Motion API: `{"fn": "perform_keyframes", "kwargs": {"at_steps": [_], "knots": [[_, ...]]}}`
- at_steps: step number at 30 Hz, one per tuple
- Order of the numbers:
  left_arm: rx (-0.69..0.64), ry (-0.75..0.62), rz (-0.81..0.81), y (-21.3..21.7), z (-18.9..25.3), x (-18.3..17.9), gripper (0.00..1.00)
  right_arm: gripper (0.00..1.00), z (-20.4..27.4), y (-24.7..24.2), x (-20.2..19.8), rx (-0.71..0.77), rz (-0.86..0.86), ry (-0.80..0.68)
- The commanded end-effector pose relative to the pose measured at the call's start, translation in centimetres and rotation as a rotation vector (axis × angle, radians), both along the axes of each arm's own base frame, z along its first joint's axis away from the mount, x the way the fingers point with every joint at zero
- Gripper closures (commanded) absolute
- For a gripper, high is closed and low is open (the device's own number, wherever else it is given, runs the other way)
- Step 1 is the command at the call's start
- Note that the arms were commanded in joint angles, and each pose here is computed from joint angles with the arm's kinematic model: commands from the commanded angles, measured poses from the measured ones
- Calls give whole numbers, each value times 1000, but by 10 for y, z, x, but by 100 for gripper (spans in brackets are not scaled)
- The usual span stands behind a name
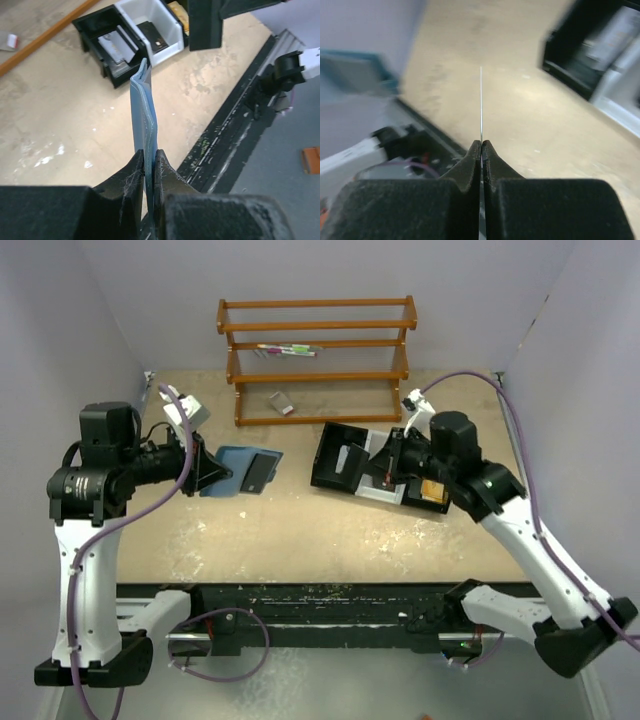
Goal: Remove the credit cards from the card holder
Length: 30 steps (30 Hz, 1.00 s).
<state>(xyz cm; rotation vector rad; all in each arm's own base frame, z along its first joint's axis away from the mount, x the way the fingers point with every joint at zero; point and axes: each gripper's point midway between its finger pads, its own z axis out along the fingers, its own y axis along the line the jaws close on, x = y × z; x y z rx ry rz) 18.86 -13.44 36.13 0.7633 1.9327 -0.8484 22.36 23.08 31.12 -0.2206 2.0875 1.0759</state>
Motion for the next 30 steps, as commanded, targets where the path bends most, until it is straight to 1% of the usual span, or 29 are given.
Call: {"fn": "perform_keyframes", "kwargs": {"at_steps": [1, 5, 10, 15, 19, 24, 27, 30], "knots": [[106, -119, 43, 15, 2, 3, 100, 100, -65, -62, 37, -416, -280, 110], [76, -123, 23, 10, 7, -3, 100, 100, -100, -80, 61, -591, -380, 178], [54, -124, 7, 7, 12, -11, 100, 100, -117, -93, 93, -710, -502, 183], [39, -134, -6, 5, 17, -18, 100, 100, -137, -102, 118, -840, -584, 214], [8, -123, -27, 0, 21, -24, 100, 100, -155, -107, 133, -931, -623, 233], [-17, -122, -56, -4, 26, -33, 100, 100, -176, -119, 143, -1059, -667, 250], [-27, -126, -74, -6, 29, -37, 100, 100, -185, -125, 148, -1117, -688, 250], [-38, -124, -82, -8, 33, -40, 100, 100, -195, -123, 154, -1140, -687, 267]]}}
